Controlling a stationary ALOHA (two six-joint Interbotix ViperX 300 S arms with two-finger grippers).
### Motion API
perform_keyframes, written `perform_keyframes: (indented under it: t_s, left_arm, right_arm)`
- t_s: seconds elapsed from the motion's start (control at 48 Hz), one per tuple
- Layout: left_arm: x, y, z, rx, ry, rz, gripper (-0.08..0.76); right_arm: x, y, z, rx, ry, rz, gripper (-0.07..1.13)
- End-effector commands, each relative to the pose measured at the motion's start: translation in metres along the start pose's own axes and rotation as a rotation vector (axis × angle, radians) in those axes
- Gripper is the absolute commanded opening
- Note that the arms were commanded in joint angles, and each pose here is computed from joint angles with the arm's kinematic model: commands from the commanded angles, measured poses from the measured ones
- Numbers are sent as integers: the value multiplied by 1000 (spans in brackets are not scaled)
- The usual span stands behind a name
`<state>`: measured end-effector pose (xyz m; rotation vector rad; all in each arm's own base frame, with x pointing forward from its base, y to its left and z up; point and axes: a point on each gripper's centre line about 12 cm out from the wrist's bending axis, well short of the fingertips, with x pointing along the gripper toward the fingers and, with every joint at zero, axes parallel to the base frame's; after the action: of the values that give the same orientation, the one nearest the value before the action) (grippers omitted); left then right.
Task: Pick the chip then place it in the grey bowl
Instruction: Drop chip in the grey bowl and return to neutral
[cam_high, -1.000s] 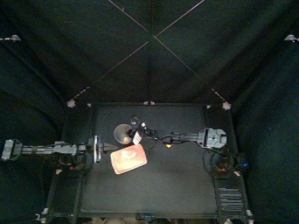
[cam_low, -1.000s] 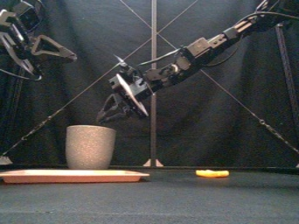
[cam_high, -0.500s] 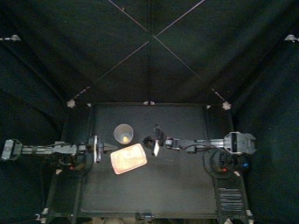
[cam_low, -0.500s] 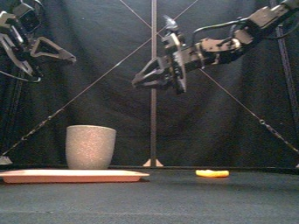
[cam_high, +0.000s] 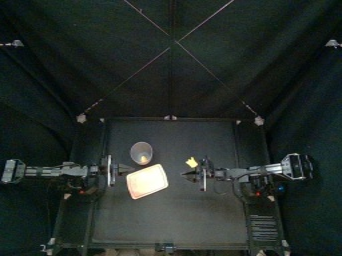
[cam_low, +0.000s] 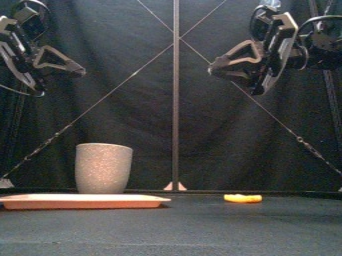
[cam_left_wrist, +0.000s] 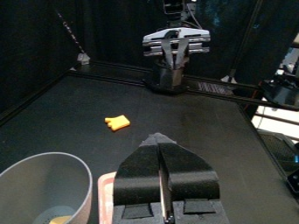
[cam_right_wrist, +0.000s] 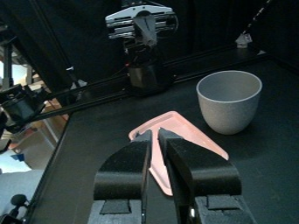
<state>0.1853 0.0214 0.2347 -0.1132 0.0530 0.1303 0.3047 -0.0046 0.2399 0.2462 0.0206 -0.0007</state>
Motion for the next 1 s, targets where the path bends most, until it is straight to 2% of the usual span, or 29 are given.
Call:
perform_keyframes:
  t_s: [0.021, 1.0]
  left_arm:
    - [2, -1, 7, 3, -21, -1, 26]
    - [3, -1, 13, -2, -35, -3, 26]
  right_arm:
    - [-8, 4, 12, 2, -48, 15, 588]
    - [5, 0, -3, -9, 6, 3, 588]
